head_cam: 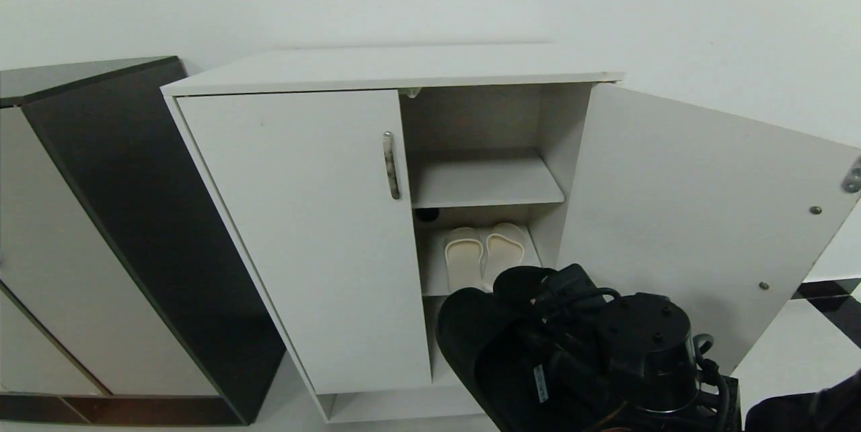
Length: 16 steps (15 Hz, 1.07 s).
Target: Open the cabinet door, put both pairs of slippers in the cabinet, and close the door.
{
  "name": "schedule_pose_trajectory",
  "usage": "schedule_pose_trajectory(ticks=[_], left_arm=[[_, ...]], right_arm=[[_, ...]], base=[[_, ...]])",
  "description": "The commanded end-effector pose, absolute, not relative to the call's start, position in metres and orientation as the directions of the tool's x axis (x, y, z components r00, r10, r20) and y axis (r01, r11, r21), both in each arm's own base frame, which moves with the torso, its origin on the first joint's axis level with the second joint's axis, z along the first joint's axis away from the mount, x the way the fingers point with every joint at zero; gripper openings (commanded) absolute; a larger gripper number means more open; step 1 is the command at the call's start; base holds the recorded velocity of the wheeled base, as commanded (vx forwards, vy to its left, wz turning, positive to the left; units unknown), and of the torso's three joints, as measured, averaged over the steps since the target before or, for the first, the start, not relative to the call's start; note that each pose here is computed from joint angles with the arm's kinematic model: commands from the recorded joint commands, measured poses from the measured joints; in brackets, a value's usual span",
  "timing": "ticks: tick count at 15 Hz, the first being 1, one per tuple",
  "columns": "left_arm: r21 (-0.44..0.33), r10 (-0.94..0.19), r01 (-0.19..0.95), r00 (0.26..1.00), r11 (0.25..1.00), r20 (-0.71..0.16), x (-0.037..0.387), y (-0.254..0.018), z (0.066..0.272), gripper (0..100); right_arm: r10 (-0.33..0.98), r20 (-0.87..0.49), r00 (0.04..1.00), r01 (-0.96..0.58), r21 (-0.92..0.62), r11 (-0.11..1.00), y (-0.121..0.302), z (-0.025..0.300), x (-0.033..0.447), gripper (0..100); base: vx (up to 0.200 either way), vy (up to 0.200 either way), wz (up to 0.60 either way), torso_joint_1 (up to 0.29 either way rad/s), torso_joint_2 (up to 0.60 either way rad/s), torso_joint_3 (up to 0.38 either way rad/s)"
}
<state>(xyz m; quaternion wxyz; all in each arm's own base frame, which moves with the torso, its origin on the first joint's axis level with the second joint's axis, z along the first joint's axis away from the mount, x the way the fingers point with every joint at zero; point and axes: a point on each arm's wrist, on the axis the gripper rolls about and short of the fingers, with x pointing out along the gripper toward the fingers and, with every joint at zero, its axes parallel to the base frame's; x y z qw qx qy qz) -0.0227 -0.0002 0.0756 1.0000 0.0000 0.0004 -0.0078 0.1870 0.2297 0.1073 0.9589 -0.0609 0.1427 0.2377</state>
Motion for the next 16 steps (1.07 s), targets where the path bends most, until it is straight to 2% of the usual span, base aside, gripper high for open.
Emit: schedule_pose_trajectory(ticks=[1, 5, 8, 10, 11, 12, 14, 16], left_arm=[[0.000, -0.015, 0.015, 1.000, 1.000, 0.000, -0.023, 0.000, 0.076, 0], [-0.003, -0.014, 0.014, 1.000, 1.000, 0.000, -0.023, 0.000, 0.076, 0], [-0.005, -0.014, 0.014, 1.000, 1.000, 0.000, -0.023, 0.000, 0.076, 0], [-0.005, -0.014, 0.014, 1.000, 1.000, 0.000, -0.023, 0.000, 0.076, 0], [-0.005, -0.014, 0.014, 1.000, 1.000, 0.000, -0.023, 0.000, 0.076, 0], [-0.003, -0.012, 0.012, 1.000, 1.000, 0.000, -0.023, 0.000, 0.076, 0], [-0.002, -0.012, 0.012, 1.000, 1.000, 0.000, -0.023, 0.000, 0.076, 0], [-0.002, -0.012, 0.012, 1.000, 1.000, 0.000, -0.023, 0.000, 0.076, 0]], right_arm=[[0.439, -0.306, 0.845, -0.475, -0.051, 0.879, 0.230, 0.106, 0.187, 0], [0.438, -0.314, 0.842, -0.476, -0.054, 0.878, 0.230, 0.104, 0.186, 0], [0.439, -0.309, 0.844, -0.480, -0.068, 0.874, 0.231, 0.103, 0.187, 0], [0.438, -0.244, 0.865, -0.470, -0.090, 0.878, 0.239, 0.103, 0.192, 0], [0.382, -0.224, 0.897, -0.414, -0.121, 0.902, 0.245, 0.105, 0.197, 0], [0.251, -0.176, 0.952, -0.275, -0.129, 0.953, 0.261, 0.113, 0.211, 0], [0.235, -0.173, 0.957, -0.257, -0.117, 0.959, 0.272, 0.126, 0.218, 0], [0.204, -0.210, 0.956, -0.214, -0.024, 0.977, 0.283, 0.170, 0.227, 0]], base=[[0.000, 0.000, 0.00, -0.032, 0.44, 0.393], [0.000, 0.000, 0.00, -0.012, 0.25, 0.237], [0.000, 0.000, 0.00, -0.001, 0.02, 0.017], [0.000, 0.000, 0.00, 0.000, 0.00, 0.000], [0.000, 0.000, 0.00, 0.000, 0.00, 0.000], [0.000, 0.000, 0.00, 0.000, 0.00, 0.000], [0.000, 0.000, 0.00, 0.000, 0.00, 0.000], [0.000, 0.000, 0.00, 0.000, 0.00, 0.000]])
